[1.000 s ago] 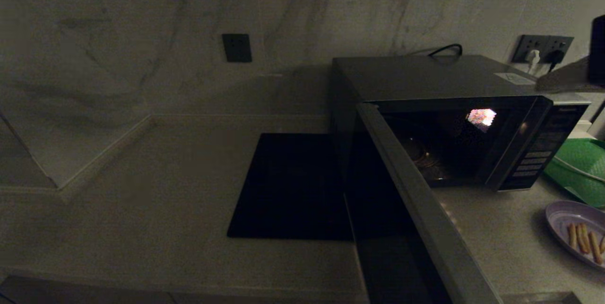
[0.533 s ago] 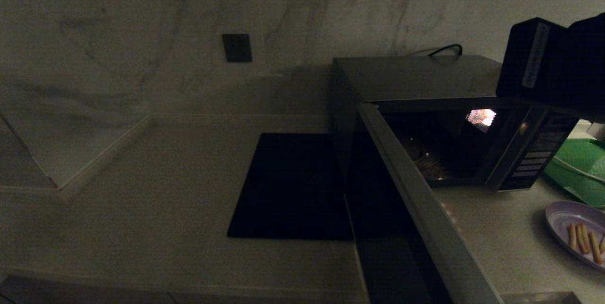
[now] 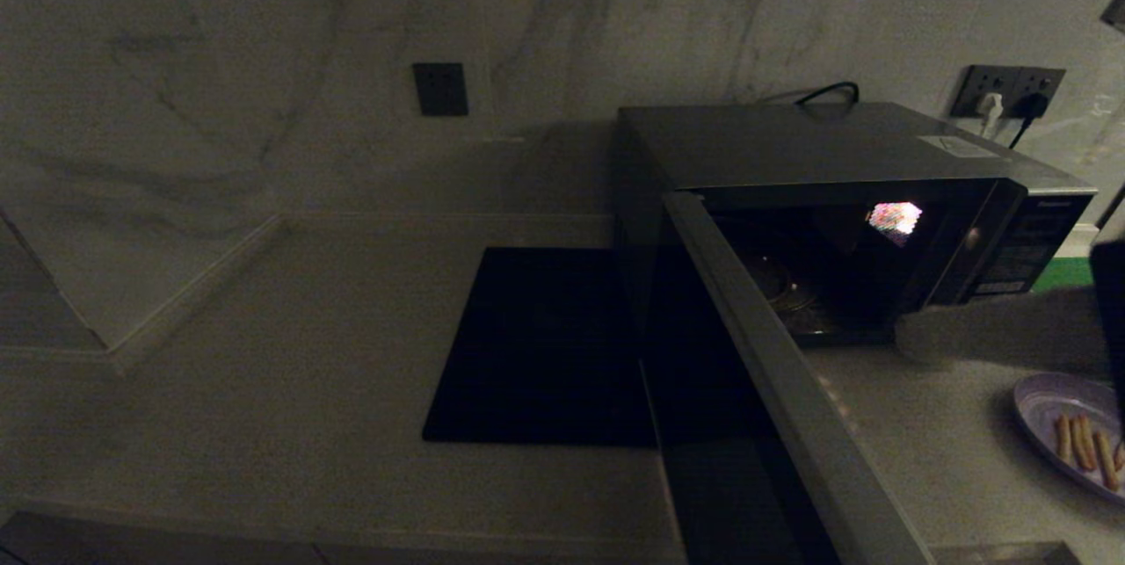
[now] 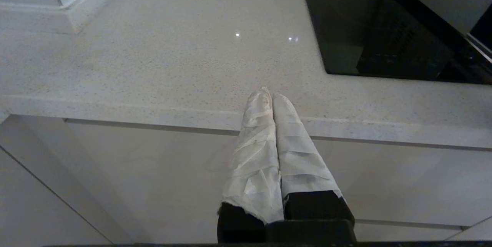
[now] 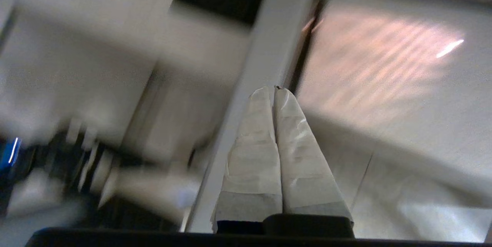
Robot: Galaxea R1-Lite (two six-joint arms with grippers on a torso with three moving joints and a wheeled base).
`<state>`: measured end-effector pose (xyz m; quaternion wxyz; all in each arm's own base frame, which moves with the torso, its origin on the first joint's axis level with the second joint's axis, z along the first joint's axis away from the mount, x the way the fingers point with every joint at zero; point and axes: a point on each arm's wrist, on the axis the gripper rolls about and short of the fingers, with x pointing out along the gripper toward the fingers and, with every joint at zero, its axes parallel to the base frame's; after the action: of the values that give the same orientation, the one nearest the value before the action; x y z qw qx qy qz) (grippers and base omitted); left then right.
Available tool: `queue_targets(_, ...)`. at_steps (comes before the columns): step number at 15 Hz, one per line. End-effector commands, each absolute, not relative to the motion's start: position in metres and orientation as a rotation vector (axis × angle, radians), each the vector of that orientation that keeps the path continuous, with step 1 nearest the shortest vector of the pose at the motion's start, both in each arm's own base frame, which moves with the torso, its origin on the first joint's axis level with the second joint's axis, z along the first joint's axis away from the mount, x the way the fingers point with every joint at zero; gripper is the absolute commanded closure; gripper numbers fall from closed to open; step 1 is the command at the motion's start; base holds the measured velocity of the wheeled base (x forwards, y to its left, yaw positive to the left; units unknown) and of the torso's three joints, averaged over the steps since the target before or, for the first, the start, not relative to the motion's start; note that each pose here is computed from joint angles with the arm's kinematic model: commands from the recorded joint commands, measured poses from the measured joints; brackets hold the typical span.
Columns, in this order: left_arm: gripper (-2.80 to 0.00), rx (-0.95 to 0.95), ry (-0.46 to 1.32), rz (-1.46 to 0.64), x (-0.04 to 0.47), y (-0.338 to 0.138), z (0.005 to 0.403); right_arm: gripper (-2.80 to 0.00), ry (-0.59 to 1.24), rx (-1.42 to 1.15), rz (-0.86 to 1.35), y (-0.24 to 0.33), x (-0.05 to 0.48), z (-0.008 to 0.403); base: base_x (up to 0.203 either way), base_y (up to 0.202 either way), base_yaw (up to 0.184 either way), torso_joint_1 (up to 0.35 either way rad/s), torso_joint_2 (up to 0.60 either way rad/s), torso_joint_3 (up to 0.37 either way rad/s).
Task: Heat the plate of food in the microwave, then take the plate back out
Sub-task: Close the microwave oven
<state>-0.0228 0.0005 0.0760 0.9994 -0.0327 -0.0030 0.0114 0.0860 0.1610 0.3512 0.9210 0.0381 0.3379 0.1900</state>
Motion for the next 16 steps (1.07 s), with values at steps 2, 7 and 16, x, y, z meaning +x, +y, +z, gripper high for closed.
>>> queue_targets(2, 0.00, -0.066, -0.008, 0.023, -0.023, 0.001, 0.076, 0.00, 0.767, 0.067, 0.513, 0.161, 0.072, 0.353, 0.000, 0.000, 0.000, 0.000, 0.00, 0.000)
queue_targets(7, 0.00, -0.066, -0.008, 0.023, -0.023, 0.001, 0.076, 0.00, 0.872, 0.016, 0.773, 0.169, 0.065, 0.363, 0.000, 0.000, 0.000, 0.000, 0.00, 0.000)
queue_targets(16, 0.00, -0.066, -0.008, 0.023, -0.023, 0.001, 0.076, 0.00, 0.912, -0.064, 0.762, 0.227, 0.087, 0.334, 0.000, 0.000, 0.000, 0.000, 0.00, 0.000)
